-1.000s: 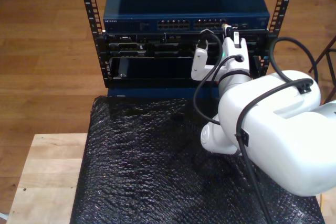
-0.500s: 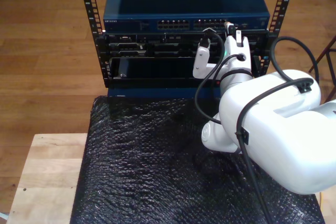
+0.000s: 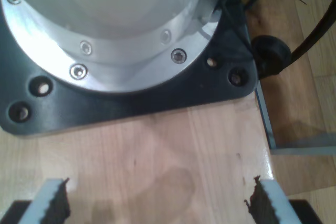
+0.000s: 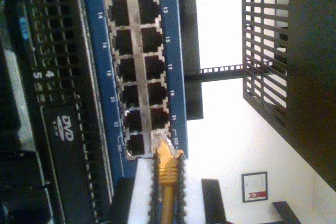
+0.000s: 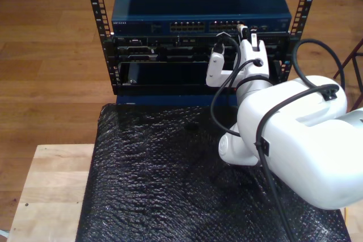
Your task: Grab the cable and plug it in
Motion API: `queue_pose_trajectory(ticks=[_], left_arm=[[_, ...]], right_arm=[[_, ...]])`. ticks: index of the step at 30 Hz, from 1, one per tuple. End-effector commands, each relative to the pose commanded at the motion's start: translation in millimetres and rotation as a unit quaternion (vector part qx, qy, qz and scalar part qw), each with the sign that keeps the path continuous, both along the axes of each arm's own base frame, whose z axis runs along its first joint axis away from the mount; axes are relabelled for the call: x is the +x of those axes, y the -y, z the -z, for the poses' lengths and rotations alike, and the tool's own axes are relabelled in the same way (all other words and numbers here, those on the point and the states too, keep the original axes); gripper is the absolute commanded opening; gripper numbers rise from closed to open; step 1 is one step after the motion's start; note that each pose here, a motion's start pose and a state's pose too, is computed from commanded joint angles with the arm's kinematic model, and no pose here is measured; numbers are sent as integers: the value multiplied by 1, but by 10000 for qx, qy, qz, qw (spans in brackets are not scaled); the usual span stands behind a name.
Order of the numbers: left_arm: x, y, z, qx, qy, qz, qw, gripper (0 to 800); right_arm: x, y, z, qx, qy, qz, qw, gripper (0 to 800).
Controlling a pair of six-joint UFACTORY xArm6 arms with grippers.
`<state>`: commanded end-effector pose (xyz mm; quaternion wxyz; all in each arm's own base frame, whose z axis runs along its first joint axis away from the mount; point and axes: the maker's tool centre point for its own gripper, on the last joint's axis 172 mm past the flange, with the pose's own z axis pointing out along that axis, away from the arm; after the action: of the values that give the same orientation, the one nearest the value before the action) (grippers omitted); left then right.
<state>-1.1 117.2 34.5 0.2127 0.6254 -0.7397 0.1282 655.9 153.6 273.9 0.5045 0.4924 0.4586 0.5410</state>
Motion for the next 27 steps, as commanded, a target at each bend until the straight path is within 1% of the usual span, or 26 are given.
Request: queue_pose_trajectory(ticks=[27], left_arm=[[0,0,0,0,0,0,10000,800]], right_arm=[[2,5,0,-35,-1,41,10000,1]])
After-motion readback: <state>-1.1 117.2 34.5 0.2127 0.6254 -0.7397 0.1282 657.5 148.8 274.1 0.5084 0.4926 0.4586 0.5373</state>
